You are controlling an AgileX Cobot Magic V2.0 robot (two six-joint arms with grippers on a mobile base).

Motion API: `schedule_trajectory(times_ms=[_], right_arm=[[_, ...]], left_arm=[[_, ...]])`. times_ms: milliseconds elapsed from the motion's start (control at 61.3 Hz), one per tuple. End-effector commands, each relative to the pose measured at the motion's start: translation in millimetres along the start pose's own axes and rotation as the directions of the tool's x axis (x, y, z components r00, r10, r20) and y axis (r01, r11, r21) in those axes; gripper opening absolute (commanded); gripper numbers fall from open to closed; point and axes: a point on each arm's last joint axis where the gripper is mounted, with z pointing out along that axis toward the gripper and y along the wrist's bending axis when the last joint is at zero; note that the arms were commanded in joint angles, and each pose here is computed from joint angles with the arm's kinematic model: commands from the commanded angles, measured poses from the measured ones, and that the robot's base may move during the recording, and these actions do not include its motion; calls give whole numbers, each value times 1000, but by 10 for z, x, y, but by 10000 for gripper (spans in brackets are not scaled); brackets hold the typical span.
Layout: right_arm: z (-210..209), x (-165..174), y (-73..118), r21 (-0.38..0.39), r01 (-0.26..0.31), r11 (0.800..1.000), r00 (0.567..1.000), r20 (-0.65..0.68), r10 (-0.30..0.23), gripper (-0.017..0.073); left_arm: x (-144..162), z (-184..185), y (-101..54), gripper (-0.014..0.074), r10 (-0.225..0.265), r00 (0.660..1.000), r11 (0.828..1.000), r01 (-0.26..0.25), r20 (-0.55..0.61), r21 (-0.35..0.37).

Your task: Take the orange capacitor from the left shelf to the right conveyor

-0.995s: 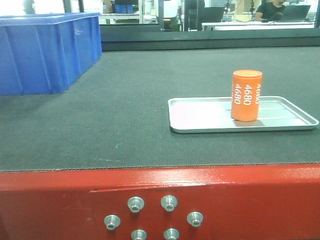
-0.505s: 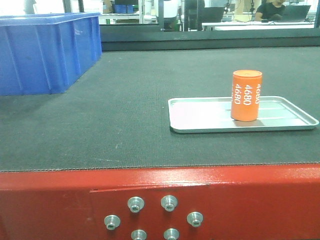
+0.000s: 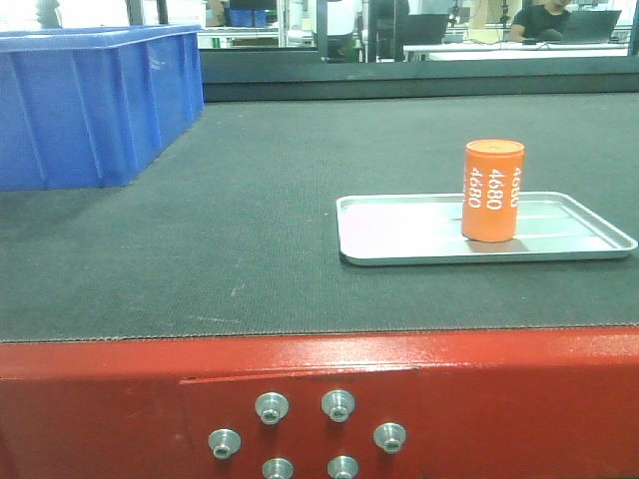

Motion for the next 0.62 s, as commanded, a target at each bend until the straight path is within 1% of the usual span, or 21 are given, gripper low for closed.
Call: schedule_trajectory(times_ms=[0,603], right_arm=[[-2,-99,-4,8,7,1000,995,97,-8,56],[-19,-115,-3,7,7,1000,993,121,-8,56]], left_arm=[[-105,-16,-1,-127,-4,994,1000,3,106,2],[-105,-16,-1,-127,-4,994,1000,3,106,2]])
